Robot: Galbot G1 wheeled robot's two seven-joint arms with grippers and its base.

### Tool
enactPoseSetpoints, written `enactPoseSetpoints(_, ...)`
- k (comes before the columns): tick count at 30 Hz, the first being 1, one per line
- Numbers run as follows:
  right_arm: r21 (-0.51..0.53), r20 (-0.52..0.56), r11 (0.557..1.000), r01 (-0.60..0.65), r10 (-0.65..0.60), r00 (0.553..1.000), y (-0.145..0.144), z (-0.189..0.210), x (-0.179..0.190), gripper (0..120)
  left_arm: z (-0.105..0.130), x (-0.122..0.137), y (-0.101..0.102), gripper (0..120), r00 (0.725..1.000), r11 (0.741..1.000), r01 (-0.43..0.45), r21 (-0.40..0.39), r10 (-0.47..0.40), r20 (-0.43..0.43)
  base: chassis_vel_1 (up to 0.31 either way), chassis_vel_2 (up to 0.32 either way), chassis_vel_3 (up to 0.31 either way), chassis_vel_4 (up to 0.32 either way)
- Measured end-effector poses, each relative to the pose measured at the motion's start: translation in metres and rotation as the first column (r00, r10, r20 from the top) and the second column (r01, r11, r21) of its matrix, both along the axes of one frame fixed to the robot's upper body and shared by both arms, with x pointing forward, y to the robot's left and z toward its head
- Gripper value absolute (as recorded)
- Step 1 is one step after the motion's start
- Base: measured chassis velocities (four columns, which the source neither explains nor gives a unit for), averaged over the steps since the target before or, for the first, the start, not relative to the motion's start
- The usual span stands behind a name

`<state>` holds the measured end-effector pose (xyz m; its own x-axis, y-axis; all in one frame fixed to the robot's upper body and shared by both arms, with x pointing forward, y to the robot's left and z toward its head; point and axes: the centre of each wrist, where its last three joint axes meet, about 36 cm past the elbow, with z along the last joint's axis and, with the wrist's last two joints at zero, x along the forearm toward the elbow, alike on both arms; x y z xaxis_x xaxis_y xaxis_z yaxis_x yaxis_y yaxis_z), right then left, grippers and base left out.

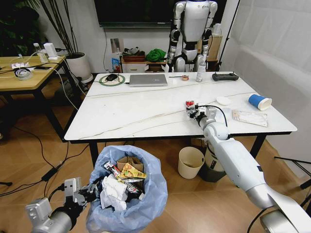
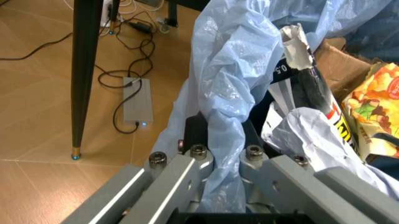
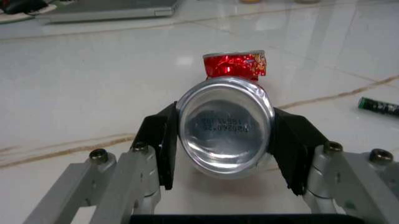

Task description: Pick up the trash bin and place the trash from the table into it.

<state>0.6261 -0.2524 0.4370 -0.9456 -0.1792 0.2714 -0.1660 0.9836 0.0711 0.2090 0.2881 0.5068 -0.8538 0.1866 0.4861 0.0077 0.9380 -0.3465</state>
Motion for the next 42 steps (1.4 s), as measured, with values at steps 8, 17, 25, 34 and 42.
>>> enactPoseSetpoints(8, 0.012, 0.052, 0.999, -0.046, 0.045, 0.998, -0.01, 0.022, -0.014, 45, -0.001, 0.001, 0.0, 0, 1.0, 1.0, -0.002, -0.003, 0.002, 0.001, 0.0, 0.0, 0.0, 0.0)
enactPoseSetpoints(17, 0.152, 0.168, 0.958, -0.242, 0.216, 0.962, -0.01, 0.07, -0.063, 45, -0.001, 0.002, 0.001, 0, 1.0, 1.0, -0.006, -0.008, 0.006, 0.001, 0.0, 0.0, 0.0, 0.0)
enactPoseSetpoints(25, 0.184, 0.286, 0.779, -0.599, 0.54, 0.791, 0.052, 0.114, -0.173, 45, 0.0, 0.003, 0.001, 0, 1.0, 1.0, -0.009, -0.011, 0.009, 0.002, 0.0, 0.0, 0.0, 0.0)
enactPoseSetpoints(34, 0.219, 0.25, 0.581, -0.784, 0.743, 0.62, 0.095, 0.086, -0.255, 45, 0.003, 0.003, 0.003, 0, 1.0, 1.0, -0.022, -0.009, 0.022, 0.005, 0.0, 0.0, 0.0, 0.0)
enactPoseSetpoints(42, 0.226, 0.226, 0.528, -0.819, 0.789, 0.571, 0.098, 0.072, -0.286, 44, 0.007, 0.002, 0.003, 0, 0.999, 0.999, -0.03, -0.011, 0.03, 0.011, 0.0, 0.0, 0.0, 0.0)
